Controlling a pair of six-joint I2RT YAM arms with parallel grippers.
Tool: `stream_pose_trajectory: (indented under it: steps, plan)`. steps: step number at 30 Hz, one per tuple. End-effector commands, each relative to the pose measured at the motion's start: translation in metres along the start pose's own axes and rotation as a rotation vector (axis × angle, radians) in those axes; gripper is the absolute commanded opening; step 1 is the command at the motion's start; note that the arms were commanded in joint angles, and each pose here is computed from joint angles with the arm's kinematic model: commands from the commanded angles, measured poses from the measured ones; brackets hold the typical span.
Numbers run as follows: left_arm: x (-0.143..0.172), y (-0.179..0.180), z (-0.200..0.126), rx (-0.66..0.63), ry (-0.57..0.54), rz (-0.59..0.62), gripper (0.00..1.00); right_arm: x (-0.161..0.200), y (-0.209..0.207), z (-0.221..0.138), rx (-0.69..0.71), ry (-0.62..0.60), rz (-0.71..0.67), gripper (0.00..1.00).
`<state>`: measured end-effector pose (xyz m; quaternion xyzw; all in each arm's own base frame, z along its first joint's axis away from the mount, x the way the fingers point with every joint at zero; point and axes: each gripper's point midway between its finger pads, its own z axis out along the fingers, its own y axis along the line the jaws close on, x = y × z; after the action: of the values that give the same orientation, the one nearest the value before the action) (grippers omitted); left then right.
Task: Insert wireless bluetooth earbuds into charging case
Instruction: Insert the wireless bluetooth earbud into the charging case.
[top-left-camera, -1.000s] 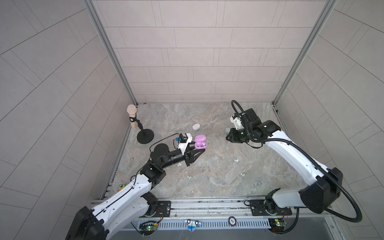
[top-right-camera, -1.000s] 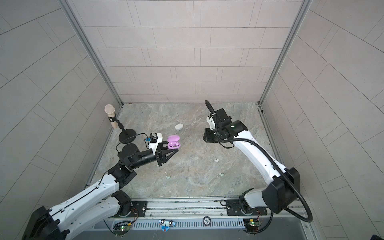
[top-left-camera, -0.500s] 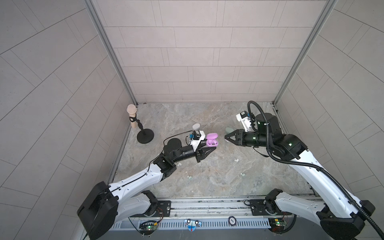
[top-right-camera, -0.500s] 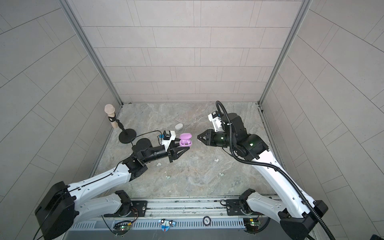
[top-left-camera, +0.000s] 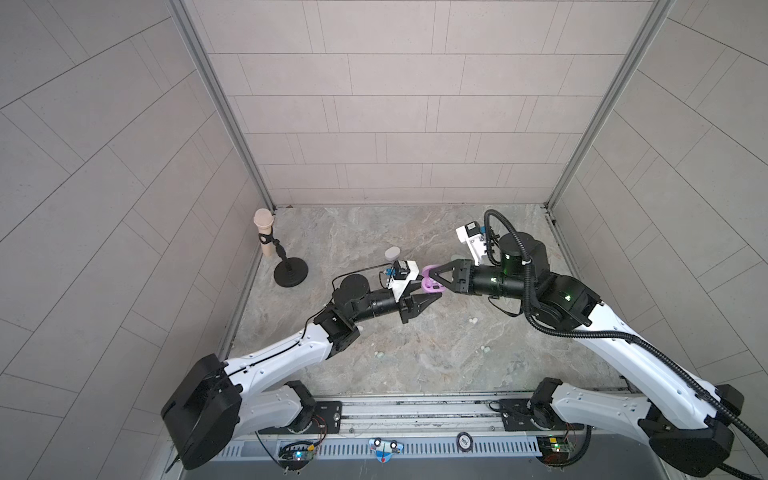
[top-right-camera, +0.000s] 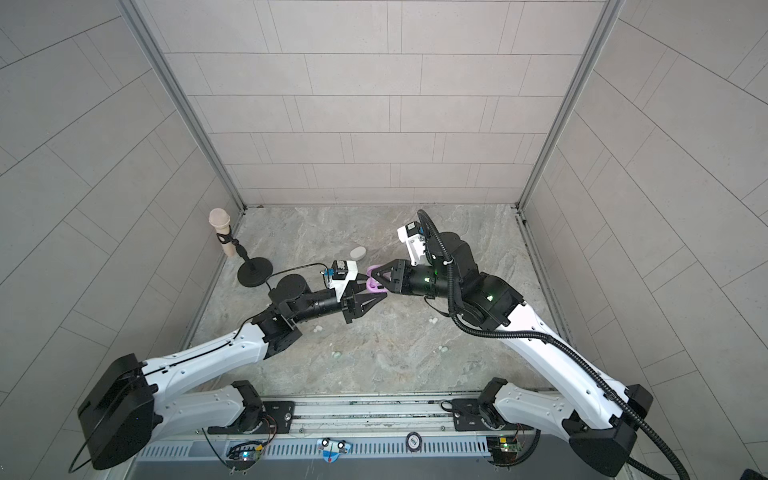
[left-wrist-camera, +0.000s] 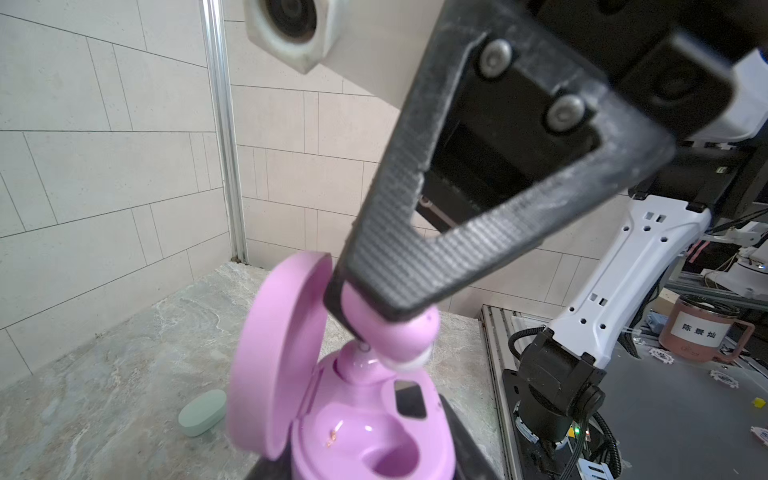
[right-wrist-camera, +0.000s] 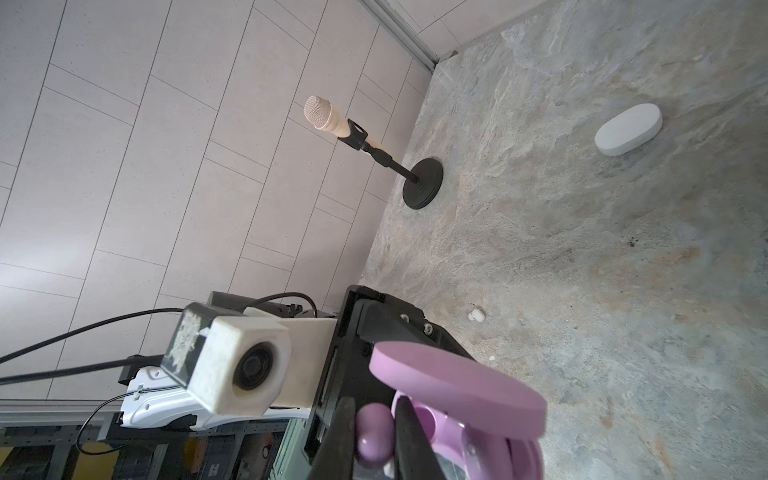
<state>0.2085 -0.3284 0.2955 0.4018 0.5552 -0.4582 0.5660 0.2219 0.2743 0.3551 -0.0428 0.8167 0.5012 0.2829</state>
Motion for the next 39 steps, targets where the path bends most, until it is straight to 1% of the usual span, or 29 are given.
stream_pose_trajectory:
  steps: [1, 15, 32, 39]
  plan:
    - [-0.029, -0.005, 0.002, 0.02, -0.078, 0.046, 0.23, -0.006, 0.006, 0.002, -0.022, -0.037, 0.016, 0.15]
    - [-0.039, -0.009, -0.001, 0.027, -0.095, 0.054, 0.23, 0.0, 0.002, 0.012, -0.022, -0.031, 0.027, 0.15]
    - [-0.04, -0.008, -0.005, 0.009, -0.096, 0.064, 0.22, 0.01, -0.009, 0.006, 0.025, -0.013, 0.041, 0.19]
    - [-0.041, -0.008, -0.005, 0.01, -0.098, 0.066, 0.22, 0.011, 0.002, 0.006, -0.014, -0.009, 0.037, 0.19]
